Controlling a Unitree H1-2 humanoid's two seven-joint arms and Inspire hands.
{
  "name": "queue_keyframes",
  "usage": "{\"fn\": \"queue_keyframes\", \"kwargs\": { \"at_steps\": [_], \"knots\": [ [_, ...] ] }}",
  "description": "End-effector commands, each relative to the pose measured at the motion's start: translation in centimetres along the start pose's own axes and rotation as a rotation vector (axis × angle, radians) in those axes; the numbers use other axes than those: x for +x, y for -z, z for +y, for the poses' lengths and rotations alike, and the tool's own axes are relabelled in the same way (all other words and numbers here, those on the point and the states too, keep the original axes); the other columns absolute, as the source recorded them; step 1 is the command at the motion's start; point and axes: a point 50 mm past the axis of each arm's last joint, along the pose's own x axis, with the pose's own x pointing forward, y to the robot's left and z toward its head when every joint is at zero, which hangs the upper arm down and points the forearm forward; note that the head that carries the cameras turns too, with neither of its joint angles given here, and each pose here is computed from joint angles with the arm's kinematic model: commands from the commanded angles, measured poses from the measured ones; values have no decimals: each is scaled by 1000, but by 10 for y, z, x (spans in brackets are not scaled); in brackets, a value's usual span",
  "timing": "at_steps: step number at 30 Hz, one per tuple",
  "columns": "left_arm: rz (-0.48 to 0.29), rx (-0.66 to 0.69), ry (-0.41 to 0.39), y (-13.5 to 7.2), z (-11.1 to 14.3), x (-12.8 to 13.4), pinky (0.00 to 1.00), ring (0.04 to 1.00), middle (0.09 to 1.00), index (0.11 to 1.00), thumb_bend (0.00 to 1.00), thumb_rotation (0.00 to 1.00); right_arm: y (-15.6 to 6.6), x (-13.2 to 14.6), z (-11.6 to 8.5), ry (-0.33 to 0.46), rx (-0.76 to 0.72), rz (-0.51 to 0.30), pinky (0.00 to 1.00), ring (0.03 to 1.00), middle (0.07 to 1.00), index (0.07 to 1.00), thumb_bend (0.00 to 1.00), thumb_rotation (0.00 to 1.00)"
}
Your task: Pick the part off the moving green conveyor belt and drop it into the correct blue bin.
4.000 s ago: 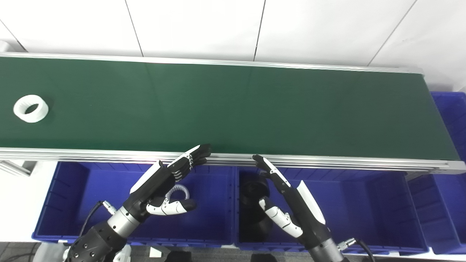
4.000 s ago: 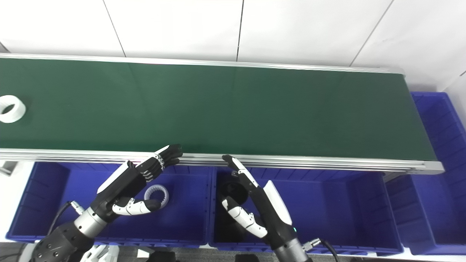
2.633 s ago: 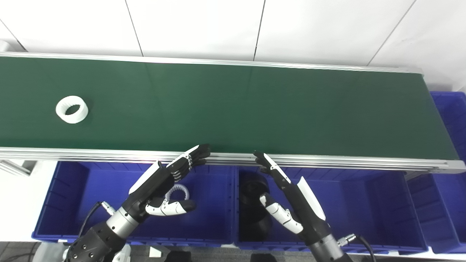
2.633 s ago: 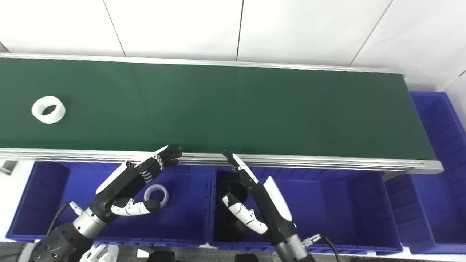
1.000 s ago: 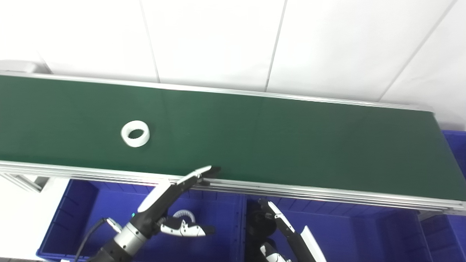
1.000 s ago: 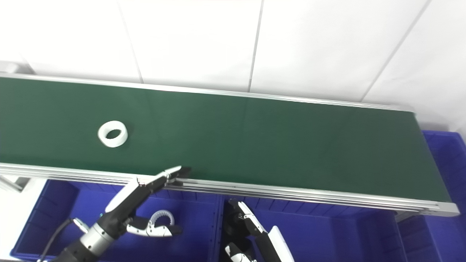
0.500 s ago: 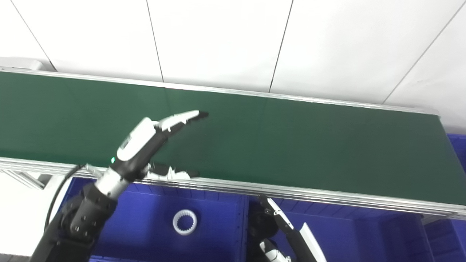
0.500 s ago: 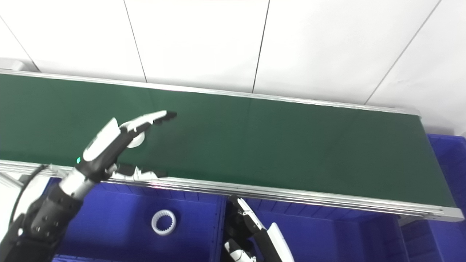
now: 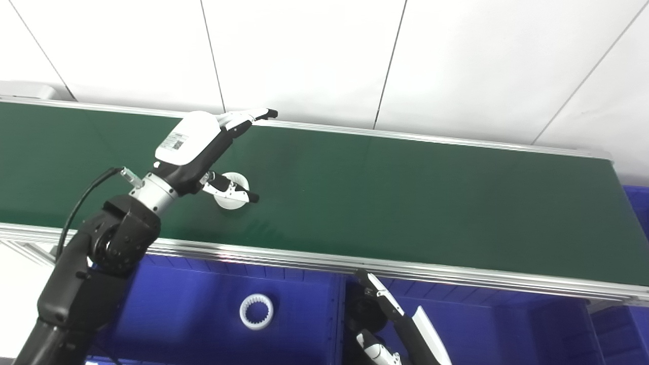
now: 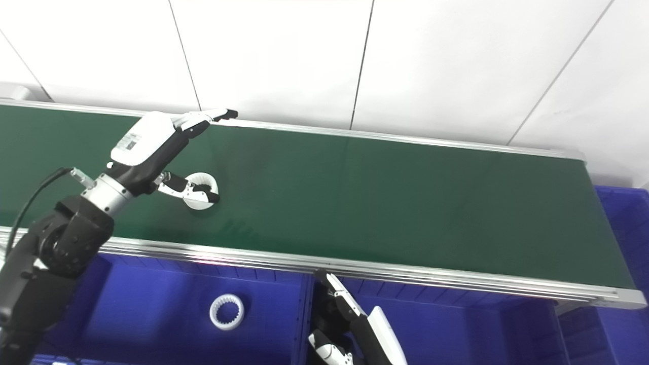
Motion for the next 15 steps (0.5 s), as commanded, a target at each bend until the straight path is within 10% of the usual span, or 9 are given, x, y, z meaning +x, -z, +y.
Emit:
{"fn": "queue_keyframes", "kwargs": {
  "at_steps": [1,15],
  "knots": [
    [-15,89,-35,4,25,14,837,846,879,898,912,58,-10,2,-3,30,-3,-83,878,936,966,952,376,882],
    [3,323,248,18,7,57,898,865,873,903,1000,90,-11,-2,-5,28,-19,-77,876,935,968,955,379,905]
  ]
}}
